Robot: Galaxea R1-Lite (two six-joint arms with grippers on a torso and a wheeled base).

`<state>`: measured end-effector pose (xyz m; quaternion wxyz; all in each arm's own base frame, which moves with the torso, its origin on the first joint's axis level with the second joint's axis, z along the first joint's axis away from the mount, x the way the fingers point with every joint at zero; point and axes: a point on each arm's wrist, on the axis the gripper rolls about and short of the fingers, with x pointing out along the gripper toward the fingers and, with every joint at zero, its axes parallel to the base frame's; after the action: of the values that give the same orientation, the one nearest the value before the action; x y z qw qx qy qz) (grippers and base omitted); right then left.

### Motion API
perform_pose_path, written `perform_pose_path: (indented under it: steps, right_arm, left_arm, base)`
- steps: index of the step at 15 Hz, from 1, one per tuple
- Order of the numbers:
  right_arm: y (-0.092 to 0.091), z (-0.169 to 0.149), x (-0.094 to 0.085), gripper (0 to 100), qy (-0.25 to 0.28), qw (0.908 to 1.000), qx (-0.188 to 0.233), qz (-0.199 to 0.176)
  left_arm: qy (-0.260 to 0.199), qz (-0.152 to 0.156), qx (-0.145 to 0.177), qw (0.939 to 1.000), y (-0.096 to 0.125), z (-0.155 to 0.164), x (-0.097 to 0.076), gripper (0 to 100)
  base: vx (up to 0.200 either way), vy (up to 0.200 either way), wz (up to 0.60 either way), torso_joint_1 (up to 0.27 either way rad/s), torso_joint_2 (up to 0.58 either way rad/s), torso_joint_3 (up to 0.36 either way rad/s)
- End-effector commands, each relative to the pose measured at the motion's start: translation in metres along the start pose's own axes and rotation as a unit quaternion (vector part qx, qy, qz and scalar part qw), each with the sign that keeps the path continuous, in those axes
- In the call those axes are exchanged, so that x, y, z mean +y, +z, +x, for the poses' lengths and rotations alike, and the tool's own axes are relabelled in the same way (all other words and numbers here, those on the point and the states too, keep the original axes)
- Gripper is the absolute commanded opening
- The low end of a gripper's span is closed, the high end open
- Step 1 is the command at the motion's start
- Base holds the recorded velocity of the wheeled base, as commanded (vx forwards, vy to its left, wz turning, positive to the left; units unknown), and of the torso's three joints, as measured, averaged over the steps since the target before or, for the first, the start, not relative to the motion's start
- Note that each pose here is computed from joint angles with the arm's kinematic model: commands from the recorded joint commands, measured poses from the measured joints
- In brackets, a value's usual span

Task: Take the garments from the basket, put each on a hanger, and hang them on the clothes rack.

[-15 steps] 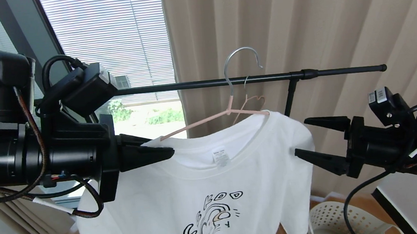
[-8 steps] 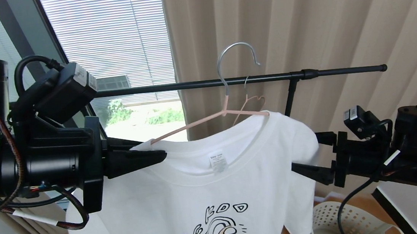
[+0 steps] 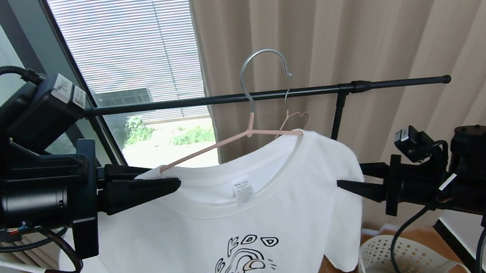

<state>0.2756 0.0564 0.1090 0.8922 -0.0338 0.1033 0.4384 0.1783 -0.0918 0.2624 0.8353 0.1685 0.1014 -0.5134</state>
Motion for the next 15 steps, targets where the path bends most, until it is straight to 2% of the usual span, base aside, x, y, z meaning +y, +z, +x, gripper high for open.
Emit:
perform_pose_path:
  steps: [1, 5, 10, 11, 15]
  right_arm:
    - [0.001, -0.001, -0.005, 0, -0.008, 1.0000, -0.002, 0.000]
    - [0.003, -0.005, -0.014, 0, -0.022, 0.9997, -0.007, -0.001]
    - [0.002, -0.010, -0.004, 0, -0.018, 0.9997, -0.005, -0.015]
    - [0.002, -0.011, -0.003, 100, -0.017, 0.9994, -0.004, -0.029]
    - [0.004, -0.011, -0.001, 100, -0.014, 0.9988, -0.006, -0.047]
  left_arm:
    - [0.006, -0.002, 0.000, 1.0000, -0.002, -0.004, -0.001, 0]
    - [0.022, -0.006, 0.002, 0.9997, -0.006, -0.011, 0.000, 0]
    - [0.021, -0.012, 0.009, 0.9997, -0.010, -0.010, 0.001, 0]
    - [0.021, -0.013, 0.009, 0.9997, -0.011, -0.010, 0.000, 0]
    - [0.041, -0.030, 0.019, 0.9985, -0.019, -0.015, 0.005, 0]
  base:
    - [0.000, 0.000, 0.00, 0.000, 0.00, 0.000]
    - [0.000, 0.000, 0.00, 0.000, 0.00, 0.000]
    - [0.000, 0.000, 0.00, 0.000, 0.00, 0.000]
    - [0.000, 0.000, 0.00, 0.000, 0.00, 0.000]
    - [0.000, 0.000, 0.00, 0.000, 0.00, 0.000]
